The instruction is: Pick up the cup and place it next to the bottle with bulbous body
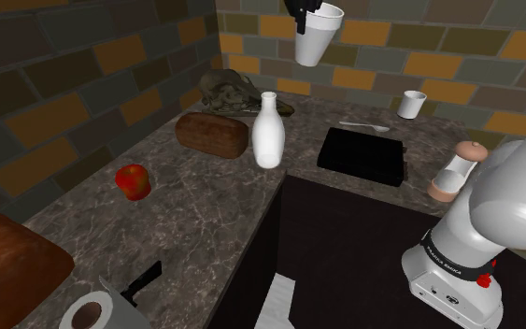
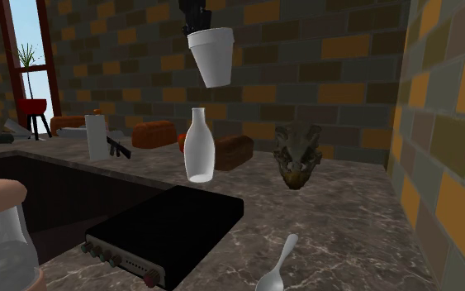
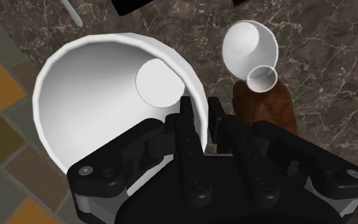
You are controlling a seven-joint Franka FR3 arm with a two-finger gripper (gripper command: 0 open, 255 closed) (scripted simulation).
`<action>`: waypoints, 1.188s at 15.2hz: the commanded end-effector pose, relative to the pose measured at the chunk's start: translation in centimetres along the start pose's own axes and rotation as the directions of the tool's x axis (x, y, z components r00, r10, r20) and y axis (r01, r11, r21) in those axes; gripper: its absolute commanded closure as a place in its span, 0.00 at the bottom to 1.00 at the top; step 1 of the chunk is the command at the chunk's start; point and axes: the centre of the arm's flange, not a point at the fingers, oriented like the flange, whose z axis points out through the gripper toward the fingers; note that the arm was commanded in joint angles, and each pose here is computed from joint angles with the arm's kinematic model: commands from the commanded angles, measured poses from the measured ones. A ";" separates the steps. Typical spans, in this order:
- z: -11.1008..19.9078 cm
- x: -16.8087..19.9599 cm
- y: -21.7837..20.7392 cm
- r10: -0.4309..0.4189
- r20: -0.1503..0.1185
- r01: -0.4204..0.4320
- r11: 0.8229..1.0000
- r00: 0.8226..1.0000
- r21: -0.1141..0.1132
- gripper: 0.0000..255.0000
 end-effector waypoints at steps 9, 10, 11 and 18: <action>-2.4 -0.9 -13.0 0.002 0.000 -0.002 1.000 1.000 0.000 1.00; -2.7 -1.0 -14.3 0.002 0.000 -0.002 1.000 1.000 0.000 1.00; -2.9 -1.1 -15.6 0.002 0.000 -0.002 1.000 1.000 0.000 1.00; -4.4 -1.7 -24.7 0.002 0.000 -0.002 1.000 1.000 0.000 1.00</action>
